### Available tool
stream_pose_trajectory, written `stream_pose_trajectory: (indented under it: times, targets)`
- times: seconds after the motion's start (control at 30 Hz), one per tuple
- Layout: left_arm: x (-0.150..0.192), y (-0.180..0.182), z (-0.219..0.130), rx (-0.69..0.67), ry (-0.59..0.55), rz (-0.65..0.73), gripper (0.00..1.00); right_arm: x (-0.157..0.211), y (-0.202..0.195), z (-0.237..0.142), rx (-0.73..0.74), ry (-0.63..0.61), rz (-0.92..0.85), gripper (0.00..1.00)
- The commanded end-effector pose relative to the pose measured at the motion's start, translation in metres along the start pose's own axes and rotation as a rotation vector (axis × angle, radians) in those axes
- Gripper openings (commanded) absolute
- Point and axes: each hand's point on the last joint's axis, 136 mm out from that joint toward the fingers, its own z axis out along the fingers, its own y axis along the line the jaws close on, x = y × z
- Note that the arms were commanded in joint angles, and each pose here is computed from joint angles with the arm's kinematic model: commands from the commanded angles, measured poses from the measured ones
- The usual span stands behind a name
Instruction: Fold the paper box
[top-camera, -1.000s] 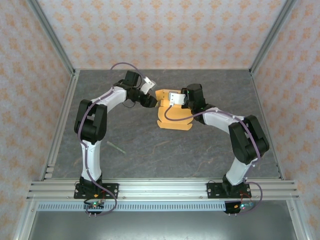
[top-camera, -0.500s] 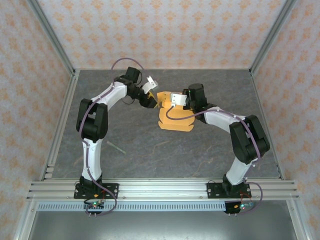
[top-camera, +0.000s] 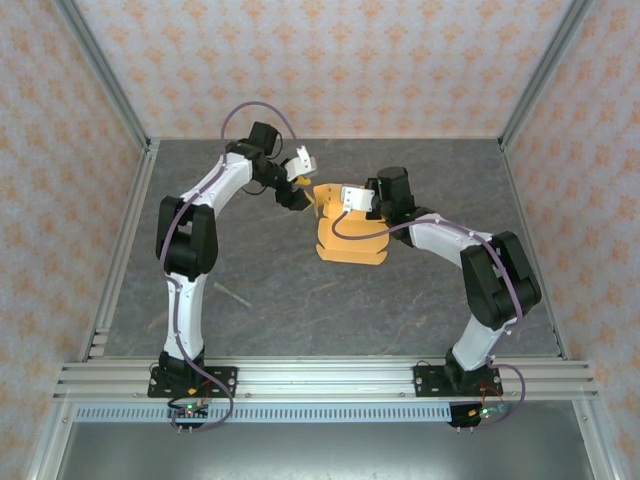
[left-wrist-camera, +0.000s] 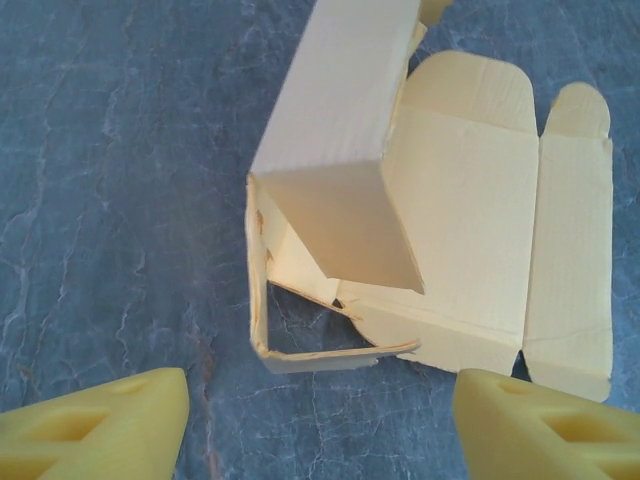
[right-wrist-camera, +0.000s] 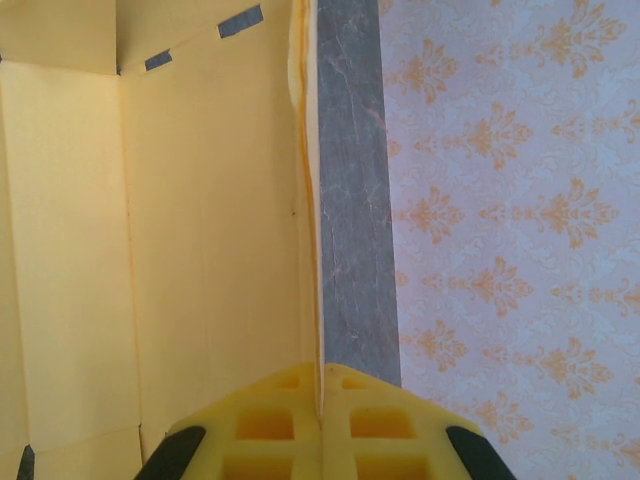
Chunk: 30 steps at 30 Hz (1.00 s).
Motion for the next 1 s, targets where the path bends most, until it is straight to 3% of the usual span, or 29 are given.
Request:
stream_pose_trajectory:
  times: [0.0,0.2,0.67,0.97]
  targets:
    - [0.009,-0.013,0.013,0.084,0.028,0.035,0.7,-0.004,-0.012,-0.011,0.02,-0.018,0.019,0.01]
    - [0.005,-0.026,0.021,0.159,0.021,0.075,0.68,-0.003,-0.014,-0.01,0.025,-0.006,0.009,0.0]
    - [0.001,-0.036,0.033,0.177,0.007,0.049,0.5,-0.001,-0.008,-0.003,0.076,0.018,-0.026,0.0]
    - [-0.011,-0.028,0.036,0.129,-0.013,-0.011,0.5,-0.002,-0.007,-0.003,0.094,0.024,-0.022,0.0]
